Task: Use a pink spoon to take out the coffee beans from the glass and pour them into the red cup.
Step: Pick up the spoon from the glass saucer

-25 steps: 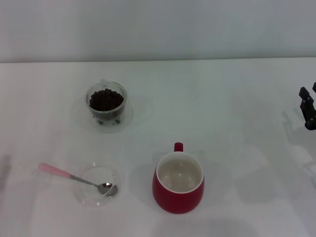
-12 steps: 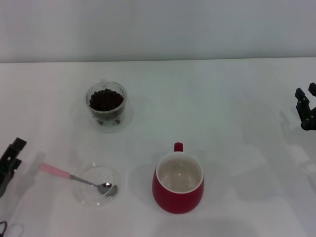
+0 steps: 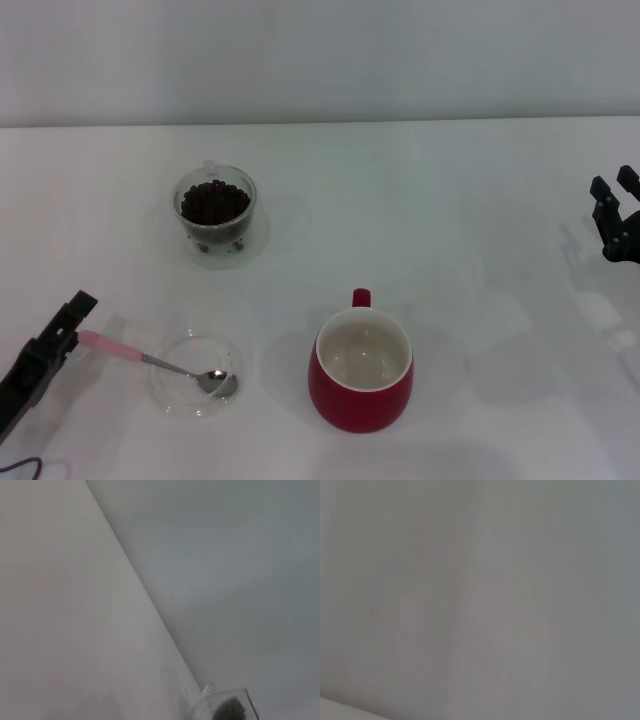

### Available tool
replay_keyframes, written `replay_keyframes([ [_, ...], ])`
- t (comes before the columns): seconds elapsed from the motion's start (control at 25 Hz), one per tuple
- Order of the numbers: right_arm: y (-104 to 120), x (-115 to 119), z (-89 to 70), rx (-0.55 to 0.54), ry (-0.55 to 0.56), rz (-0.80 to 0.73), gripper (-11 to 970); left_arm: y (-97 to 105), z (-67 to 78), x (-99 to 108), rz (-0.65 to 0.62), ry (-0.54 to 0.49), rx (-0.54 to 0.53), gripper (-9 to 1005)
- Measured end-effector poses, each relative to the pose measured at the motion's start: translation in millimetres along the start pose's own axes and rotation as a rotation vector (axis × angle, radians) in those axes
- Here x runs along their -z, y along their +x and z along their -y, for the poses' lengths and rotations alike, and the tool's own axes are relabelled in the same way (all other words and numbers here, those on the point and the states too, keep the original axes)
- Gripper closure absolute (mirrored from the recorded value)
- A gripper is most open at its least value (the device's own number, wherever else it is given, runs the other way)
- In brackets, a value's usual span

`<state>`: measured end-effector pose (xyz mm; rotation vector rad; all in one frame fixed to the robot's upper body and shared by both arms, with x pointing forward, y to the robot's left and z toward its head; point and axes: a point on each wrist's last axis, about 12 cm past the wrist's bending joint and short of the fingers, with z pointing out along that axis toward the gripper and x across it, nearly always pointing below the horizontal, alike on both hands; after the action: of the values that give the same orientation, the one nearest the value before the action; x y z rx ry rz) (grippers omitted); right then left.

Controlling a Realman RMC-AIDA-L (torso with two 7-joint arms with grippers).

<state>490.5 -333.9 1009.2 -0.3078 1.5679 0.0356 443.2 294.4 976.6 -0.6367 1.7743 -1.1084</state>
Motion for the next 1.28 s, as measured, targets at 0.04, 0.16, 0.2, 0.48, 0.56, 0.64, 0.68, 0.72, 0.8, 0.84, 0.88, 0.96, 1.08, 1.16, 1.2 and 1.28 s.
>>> replay_keyframes([
  [0.04, -0.1, -0.1, -0.1, 0.0, -0.001, 0.0, 649, 0.5, 0.3, -0.4, -0.006, 0.002, -0.002, 108],
  [0.16, -0.1, -0.3, -0.4, -0.001, -0.004, 0.0, 649, 1.8, 1.5, -2.1, -0.023, 0.008, -0.009, 108],
  [0.2, -0.1, -0.5, -0.5, -0.001, -0.004, -0.001, 649, 1.9, 1.8, -2.6, -0.025, 0.01, -0.01, 108],
  [0.48, 0.0, -0.7, -0.8, 0.0, -0.008, -0.002, 649, 4.8, 4.4, -7.7, -0.069, 0.021, -0.034, 108],
  [0.56, 0.1, -0.4, -0.5, 0.0, -0.006, -0.002, 649, 5.5, 4.9, -8.1, -0.074, 0.024, -0.042, 108],
  [0.64, 0.2, -0.4, -0.5, 0.0, -0.005, -0.002, 649, 5.9, 5.1, -7.9, -0.074, 0.027, -0.049, 108],
  [0.68, 0.2, -0.3, -0.5, 0.0, -0.006, -0.003, 649, 6.2, 5.2, -7.5, -0.073, 0.028, -0.054, 108],
  [0.72, 0.2, -0.3, -0.6, 0.0, -0.006, -0.003, 649, 6.2, 5.2, -7.5, -0.073, 0.028, -0.054, 108],
  [0.8, 0.3, -0.2, -0.6, -0.001, -0.006, -0.003, 649, 7.4, 5.7, -5.5, -0.068, 0.037, -0.071, 108],
  [0.84, 0.4, 0.0, -0.6, -0.002, -0.006, -0.004, 649, 8.1, 6.8, -4.1, -0.064, 0.049, -0.081, 108],
  [0.88, 0.5, 0.1, -0.7, -0.003, -0.007, -0.004, 649, 8.4, 7.2, -3.6, -0.062, 0.054, -0.085, 108],
  [0.96, 1.0, 1.0, -0.9, -0.005, -0.006, -0.006, 649, 9.3, 7.9, -2.5, -0.061, 0.061, -0.092, 108],
  [1.08, 1.7, 1.8, -1.3, -0.008, -0.005, -0.009, 649, 10.5, 7.8, -0.5, -0.062, 0.065, -0.094, 109],
  [1.16, 2.5, 2.3, -1.7, -0.011, -0.005, -0.014, 649, 11.0, 7.3, 0.7, -0.062, 0.063, -0.093, 109],
  [1.2, 2.8, 2.5, -1.9, -0.011, -0.005, -0.016, 649, 11.4, 7.2, 1.0, -0.064, 0.063, -0.093, 109],
  [1.28, 3.3, 2.9, -2.1, -0.011, -0.005, -0.019, 649, 12.2, 7.2, 1.2, -0.07, 0.063, -0.09, 109],
])
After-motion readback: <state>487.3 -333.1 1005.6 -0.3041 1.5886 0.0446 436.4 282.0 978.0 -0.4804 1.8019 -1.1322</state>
